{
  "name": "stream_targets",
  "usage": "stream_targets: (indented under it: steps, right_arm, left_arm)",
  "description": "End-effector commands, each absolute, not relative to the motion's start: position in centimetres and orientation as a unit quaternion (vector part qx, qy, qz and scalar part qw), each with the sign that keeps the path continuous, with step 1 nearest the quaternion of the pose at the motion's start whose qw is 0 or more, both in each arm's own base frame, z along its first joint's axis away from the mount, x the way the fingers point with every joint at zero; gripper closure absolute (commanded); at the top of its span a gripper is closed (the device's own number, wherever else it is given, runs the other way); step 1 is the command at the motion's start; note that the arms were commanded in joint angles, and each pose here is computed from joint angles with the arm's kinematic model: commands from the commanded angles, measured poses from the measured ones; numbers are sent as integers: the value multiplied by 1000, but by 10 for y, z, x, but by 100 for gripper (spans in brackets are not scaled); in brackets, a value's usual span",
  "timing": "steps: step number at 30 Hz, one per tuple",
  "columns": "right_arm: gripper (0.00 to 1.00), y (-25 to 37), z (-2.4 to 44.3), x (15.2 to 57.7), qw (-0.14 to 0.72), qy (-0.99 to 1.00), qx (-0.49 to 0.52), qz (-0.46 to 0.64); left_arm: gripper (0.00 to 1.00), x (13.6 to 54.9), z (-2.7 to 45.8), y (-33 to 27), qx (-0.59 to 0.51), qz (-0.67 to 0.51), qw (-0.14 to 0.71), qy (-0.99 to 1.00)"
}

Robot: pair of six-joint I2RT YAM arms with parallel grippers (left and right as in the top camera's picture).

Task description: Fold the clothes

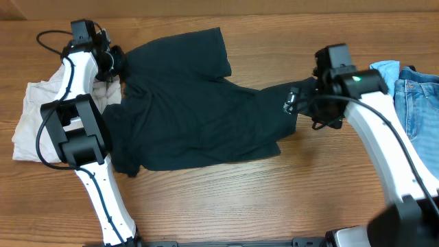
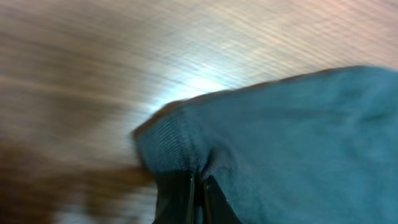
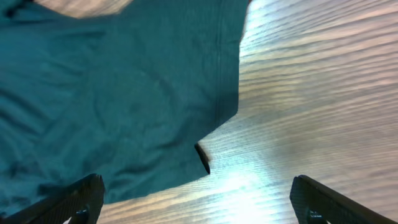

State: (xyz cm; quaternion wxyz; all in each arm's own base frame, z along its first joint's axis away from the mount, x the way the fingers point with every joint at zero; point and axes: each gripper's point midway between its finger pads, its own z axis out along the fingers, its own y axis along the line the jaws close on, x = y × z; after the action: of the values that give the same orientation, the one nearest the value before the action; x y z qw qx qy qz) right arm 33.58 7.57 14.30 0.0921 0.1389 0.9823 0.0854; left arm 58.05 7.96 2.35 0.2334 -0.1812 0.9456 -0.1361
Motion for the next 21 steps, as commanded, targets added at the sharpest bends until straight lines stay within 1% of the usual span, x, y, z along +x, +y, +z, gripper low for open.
stream_targets:
  steps: [1,2,4,5,7,9,10,12,13,14,15,17,19,21]
  right_arm:
    - [0,104,126,347,64,981,99,152]
    - [0,108,116,347,50,982,97,152]
    - [0,108,102,340,16,984,106,143]
    - [0,107,94,336,-2,985,110,136]
    - [0,102,77,337,-18,986,114,118]
    - [1,102,67,354,4,987,115,116]
    - [3,98,66,366,30,987,115,110]
    - [4,84,68,392,86,983,137,85]
    - [7,76,70,406,113,978,158,78]
    - [12,68,72,415,129,973,177,79]
    - [13,62,73,420,136,966,202,84]
    - [11,50,76,432,150,952,244,109]
    - [9,40,79,442,161,943,257,134]
    - [6,29,74,444,159,941,268,135]
  left_arm:
    - [86,601,56,38,-110,-168,261,944]
    - [76,603,67,30,-85,-165,267,946]
    - [68,607,85,23,-58,-161,276,946]
    - [62,608,95,20,-51,-160,280,945]
    - [59,607,119,11,-35,-160,284,945]
    - [58,600,136,-5,5,-171,279,945]
    - [59,593,141,-16,24,-178,268,946]
    - [59,577,141,-40,58,-185,240,951]
    - [60,568,137,-52,77,-185,222,954]
    - [62,558,133,-65,96,-187,203,956]
    - [62,550,129,-77,109,-190,186,958]
    - [62,537,126,-101,140,-193,165,957]
    - [55,526,120,-120,169,-169,147,960]
    - [51,518,114,-130,181,-141,130,965]
